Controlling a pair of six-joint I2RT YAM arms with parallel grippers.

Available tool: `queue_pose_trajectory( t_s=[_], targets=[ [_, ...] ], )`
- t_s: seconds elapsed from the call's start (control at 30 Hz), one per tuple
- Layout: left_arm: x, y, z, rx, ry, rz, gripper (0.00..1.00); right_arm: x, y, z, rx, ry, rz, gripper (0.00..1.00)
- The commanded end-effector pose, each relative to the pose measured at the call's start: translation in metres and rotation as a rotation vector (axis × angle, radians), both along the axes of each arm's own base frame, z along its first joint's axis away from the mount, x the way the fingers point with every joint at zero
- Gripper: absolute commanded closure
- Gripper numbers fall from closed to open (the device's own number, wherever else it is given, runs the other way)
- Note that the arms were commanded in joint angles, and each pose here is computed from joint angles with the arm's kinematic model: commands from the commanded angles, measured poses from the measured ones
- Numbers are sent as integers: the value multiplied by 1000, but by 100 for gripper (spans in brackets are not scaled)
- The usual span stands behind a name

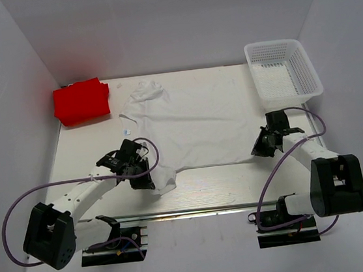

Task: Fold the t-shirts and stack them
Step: Grap the side of the flattened tshirt closest away from the robot with both arms, then fold the flattened tshirt in 1/3 of the way

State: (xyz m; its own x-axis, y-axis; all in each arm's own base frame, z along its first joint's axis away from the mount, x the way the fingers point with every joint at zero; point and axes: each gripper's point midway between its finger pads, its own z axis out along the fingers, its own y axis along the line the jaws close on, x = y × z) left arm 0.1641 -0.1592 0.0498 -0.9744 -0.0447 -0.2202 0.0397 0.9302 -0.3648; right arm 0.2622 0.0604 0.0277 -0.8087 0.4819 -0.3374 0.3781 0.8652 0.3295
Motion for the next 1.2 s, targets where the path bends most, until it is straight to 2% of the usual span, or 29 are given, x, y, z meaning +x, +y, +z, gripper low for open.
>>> queue_pose_trajectory(
  t_s=[0.0, 0.17, 0.5, 0.7, 0.87, 1.17],
  targets=[
    [29, -26, 39, -116, -146, -55, 100, 5, 11, 6, 44, -28, 57, 100],
    [65, -41, 55, -149, -205, -53, 100, 28, 12, 22, 34, -62, 72, 100],
    [177, -22, 97, 36, -454, 147, 100, 55, 1, 36, -41, -70, 75, 100],
    [217, -5, 121, 87, -567, 211, 100, 77, -3, 43, -70, -54, 61, 100],
    [242, -1, 136, 106, -650, 194, 100, 101, -6, 52, -100, -80, 51, 100],
    [285, 4, 130, 151, -720, 182, 100, 131, -17, 63, -178, -113, 51, 100]
  ],
)
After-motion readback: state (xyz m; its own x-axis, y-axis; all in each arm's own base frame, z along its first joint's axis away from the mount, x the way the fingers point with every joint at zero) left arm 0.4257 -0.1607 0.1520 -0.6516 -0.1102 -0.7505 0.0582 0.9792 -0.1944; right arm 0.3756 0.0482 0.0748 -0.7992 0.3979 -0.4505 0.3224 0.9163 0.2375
